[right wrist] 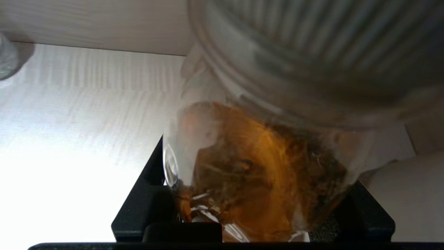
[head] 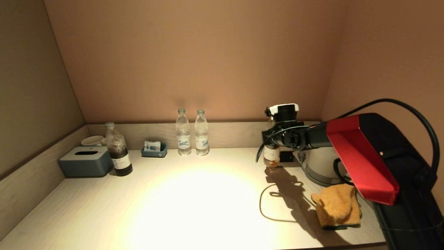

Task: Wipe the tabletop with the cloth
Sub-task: Place the bottle at the back of the table

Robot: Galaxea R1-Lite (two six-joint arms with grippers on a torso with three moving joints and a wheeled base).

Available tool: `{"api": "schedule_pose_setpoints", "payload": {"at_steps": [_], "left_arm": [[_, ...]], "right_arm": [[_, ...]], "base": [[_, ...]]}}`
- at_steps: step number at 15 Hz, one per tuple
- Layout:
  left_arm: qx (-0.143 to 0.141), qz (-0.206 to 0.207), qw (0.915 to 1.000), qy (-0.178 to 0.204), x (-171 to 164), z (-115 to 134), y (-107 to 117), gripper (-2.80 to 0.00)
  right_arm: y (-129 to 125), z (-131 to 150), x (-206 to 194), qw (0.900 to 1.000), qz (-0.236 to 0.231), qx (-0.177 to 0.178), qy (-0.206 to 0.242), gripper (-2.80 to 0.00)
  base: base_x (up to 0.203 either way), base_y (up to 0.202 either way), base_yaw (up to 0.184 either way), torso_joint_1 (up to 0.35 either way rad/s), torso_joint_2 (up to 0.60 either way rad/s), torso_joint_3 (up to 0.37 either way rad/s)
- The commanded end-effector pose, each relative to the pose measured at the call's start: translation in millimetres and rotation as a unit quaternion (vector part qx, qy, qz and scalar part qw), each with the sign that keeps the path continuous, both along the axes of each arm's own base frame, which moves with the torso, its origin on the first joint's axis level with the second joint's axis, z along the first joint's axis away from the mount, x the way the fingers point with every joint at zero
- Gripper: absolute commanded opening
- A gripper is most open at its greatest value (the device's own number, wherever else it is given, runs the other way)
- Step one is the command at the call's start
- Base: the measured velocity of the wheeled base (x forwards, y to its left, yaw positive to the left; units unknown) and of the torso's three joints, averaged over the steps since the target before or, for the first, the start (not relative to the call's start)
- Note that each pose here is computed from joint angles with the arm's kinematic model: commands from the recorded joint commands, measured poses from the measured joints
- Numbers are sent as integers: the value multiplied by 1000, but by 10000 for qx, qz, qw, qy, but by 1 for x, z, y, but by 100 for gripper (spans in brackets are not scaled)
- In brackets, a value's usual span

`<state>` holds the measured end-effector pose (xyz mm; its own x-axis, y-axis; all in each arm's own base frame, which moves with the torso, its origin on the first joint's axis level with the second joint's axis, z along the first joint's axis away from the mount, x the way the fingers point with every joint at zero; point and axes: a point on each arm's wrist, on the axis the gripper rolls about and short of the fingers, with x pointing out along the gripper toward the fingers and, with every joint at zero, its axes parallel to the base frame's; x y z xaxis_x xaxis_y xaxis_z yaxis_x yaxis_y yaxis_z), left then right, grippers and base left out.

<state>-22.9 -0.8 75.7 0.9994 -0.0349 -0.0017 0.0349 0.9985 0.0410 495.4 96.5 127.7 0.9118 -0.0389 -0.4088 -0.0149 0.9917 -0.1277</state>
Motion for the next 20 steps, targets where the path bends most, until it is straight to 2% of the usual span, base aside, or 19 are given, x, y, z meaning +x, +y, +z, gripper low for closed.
{"api": "schedule_pose_setpoints", "payload": {"at_steps": [1, 2, 4, 12, 20], "left_arm": [[2, -2, 10000, 7, 0, 0, 0, -280], [2, -2, 10000, 7, 0, 0, 0, -280], [2, -2, 10000, 7, 0, 0, 0, -280], [2, -2, 10000, 6, 0, 0, 0, -280], [2, -2, 10000, 6, 0, 0, 0, -280]], "right_arm": [[-4, 1, 1, 10000, -32, 68, -9, -280], [-6, 0, 1, 9997, 27, 260, 10, -280], [-9, -4, 3, 9995, 24, 323, 53, -280], [-15, -11, 6, 9993, -37, 343, 119, -280], [-14, -35, 10, 9988, -67, 349, 337, -280]], "base": [[0, 0, 0, 0, 0, 0], [0, 0, 0, 0, 0, 0], [0, 0, 0, 0, 0, 0], [0, 0, 0, 0, 0, 0], [0, 0, 0, 0, 0, 0]]}}
